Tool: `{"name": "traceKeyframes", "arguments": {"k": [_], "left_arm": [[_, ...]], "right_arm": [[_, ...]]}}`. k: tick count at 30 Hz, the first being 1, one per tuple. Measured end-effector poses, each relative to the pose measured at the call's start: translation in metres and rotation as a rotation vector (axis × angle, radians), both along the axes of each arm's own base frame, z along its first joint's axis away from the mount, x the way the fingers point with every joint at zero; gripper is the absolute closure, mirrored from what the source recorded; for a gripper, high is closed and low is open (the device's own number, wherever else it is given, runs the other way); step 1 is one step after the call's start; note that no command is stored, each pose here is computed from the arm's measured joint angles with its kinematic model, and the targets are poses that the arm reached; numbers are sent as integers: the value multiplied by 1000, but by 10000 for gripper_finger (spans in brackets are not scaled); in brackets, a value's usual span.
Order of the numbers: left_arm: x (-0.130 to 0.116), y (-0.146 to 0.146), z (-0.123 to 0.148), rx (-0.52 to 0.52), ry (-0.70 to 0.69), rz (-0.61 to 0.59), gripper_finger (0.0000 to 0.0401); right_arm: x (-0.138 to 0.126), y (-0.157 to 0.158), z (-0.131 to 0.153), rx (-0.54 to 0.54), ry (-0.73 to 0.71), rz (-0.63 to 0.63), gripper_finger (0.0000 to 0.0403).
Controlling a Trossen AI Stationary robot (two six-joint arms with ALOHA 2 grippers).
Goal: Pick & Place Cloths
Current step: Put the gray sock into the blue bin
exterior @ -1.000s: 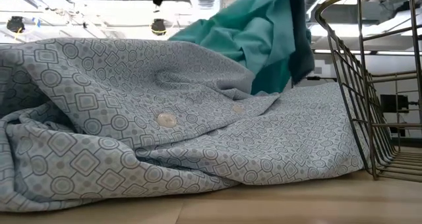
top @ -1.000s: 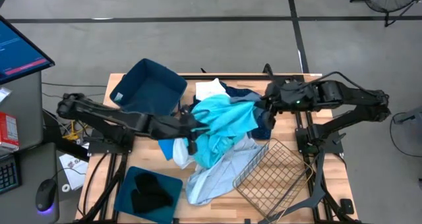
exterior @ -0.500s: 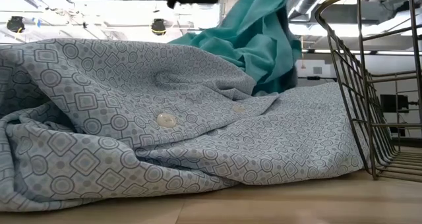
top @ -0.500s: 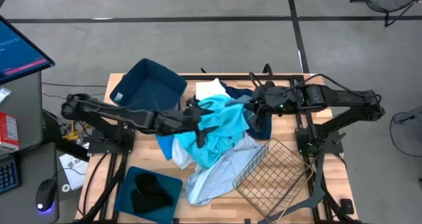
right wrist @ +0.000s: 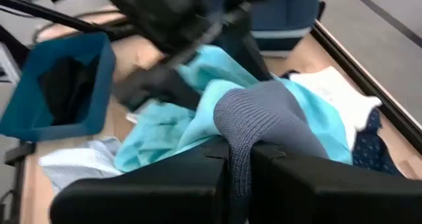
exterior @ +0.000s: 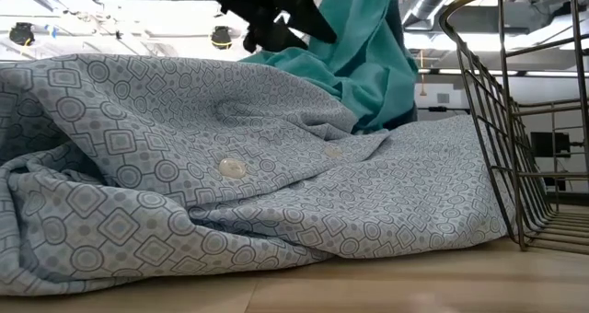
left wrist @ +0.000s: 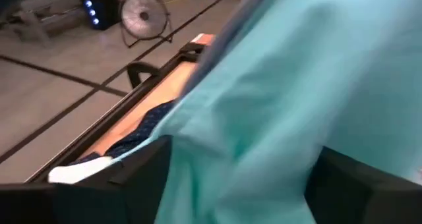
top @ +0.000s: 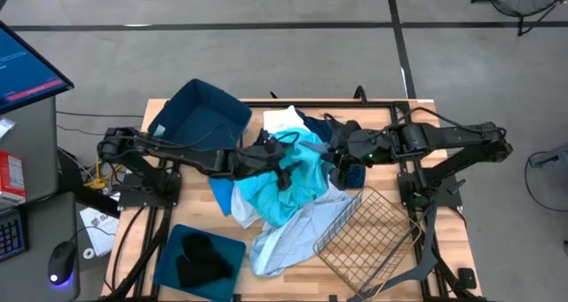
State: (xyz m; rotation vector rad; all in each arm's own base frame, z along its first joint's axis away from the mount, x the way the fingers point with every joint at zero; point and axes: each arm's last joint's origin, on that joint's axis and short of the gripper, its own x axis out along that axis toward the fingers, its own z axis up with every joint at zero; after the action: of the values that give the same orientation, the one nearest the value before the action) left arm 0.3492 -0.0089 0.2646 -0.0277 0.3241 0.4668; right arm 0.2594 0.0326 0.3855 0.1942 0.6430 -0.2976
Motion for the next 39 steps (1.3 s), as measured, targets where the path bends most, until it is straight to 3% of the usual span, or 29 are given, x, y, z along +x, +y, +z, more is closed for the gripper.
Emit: {"name": "traceKeyframes", "arguments": {"k": [3, 7, 9, 17, 26, 32, 35, 39], "left_arm": [[0, 7, 2, -33, -9, -50, 209], [2, 8, -1, -98, -2, -153, 363], [2, 8, -1, -106, -1, -171, 386], [-9, -1, -15, -82, 198, -127, 401], [-11, -5, -17, -79, 216, -96, 401], [-12, -6, -16, -111, 203, -92, 400], [-17, -9, -6, -143, 176, -160, 392], [-37, -16, 20, -182, 139, -266, 360]], "right_arm": [[0, 4, -1, -1, 6, 16, 391], [0, 4, -1, -1, 6, 17, 391], [-3, 4, 0, -2, 15, 16, 389], [-21, 0, 5, -3, 42, 11, 369], [-32, 1, 7, -6, 67, 24, 342], [-30, 2, -2, 15, 143, -14, 351], [-32, 1, -7, 37, 196, -48, 347], [-43, 2, -12, 61, 293, -95, 314]]}}
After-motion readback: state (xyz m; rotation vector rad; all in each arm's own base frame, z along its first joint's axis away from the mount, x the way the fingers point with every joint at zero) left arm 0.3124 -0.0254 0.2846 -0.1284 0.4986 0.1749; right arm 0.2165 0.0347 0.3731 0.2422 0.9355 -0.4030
